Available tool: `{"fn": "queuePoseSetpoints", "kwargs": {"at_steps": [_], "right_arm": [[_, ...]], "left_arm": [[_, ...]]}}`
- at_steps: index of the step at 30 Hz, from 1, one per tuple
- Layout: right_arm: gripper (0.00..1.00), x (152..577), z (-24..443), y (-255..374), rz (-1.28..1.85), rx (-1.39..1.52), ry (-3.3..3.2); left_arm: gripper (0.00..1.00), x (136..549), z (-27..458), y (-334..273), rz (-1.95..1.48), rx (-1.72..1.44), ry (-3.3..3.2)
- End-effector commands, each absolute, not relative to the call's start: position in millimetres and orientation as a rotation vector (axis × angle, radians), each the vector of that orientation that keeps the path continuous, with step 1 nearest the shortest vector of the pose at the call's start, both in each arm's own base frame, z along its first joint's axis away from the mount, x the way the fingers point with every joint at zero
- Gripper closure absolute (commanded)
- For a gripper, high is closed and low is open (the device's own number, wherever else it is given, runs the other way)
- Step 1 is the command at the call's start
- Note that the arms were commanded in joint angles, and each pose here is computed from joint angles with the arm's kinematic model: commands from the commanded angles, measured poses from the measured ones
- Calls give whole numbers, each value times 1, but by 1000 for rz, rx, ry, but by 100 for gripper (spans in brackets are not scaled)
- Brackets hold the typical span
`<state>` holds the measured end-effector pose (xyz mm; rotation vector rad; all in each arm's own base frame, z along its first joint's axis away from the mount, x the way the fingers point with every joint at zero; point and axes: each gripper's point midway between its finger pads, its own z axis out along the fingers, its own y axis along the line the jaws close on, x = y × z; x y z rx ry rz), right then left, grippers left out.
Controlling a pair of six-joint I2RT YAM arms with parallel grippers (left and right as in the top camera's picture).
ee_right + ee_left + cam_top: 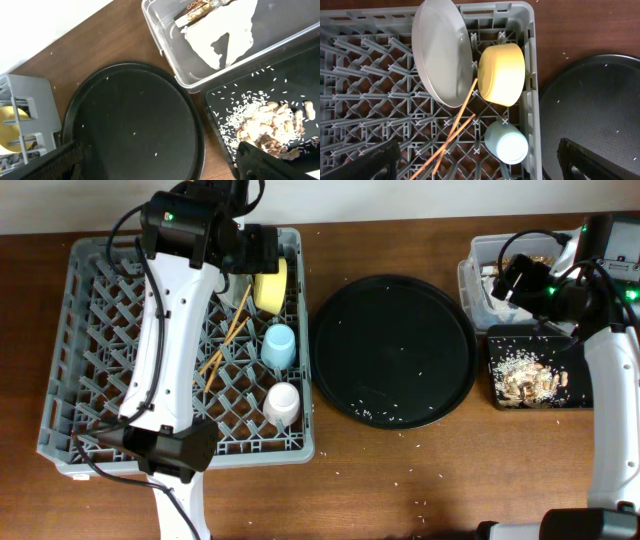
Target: Sort waste into correct bins and load items into the dishwasher rack
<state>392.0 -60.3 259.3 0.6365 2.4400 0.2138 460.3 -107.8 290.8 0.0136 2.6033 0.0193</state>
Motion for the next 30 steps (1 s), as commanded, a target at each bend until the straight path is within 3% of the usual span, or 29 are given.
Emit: {"fn": "queuePoseSetpoints", "kwargs": {"at_steps": [1,5,8,11,16,21,30], "right_arm": [[2,390,260,-73,118,670,2427],[1,394,318,-52,-58,295,2186],[2,362,322,-26,-10,192,1991],[2,318,292,-16,35,152,1845],[2,258,201,-14,41,143,1703],[2,250,166,-8,67,115,1646],[2,246,157,-7,72,110,1642]], "left_arm": [[1,461,290,-110,6,20,2606],[1,461,290,-110,6,20,2606],[1,461,290,-110,6,20,2606],[1,461,290,-110,6,20,2606],[1,461,290,-110,6,20,2606],[1,461,290,-110,6,20,2606],[1,461,290,-110,6,20,2606]]}}
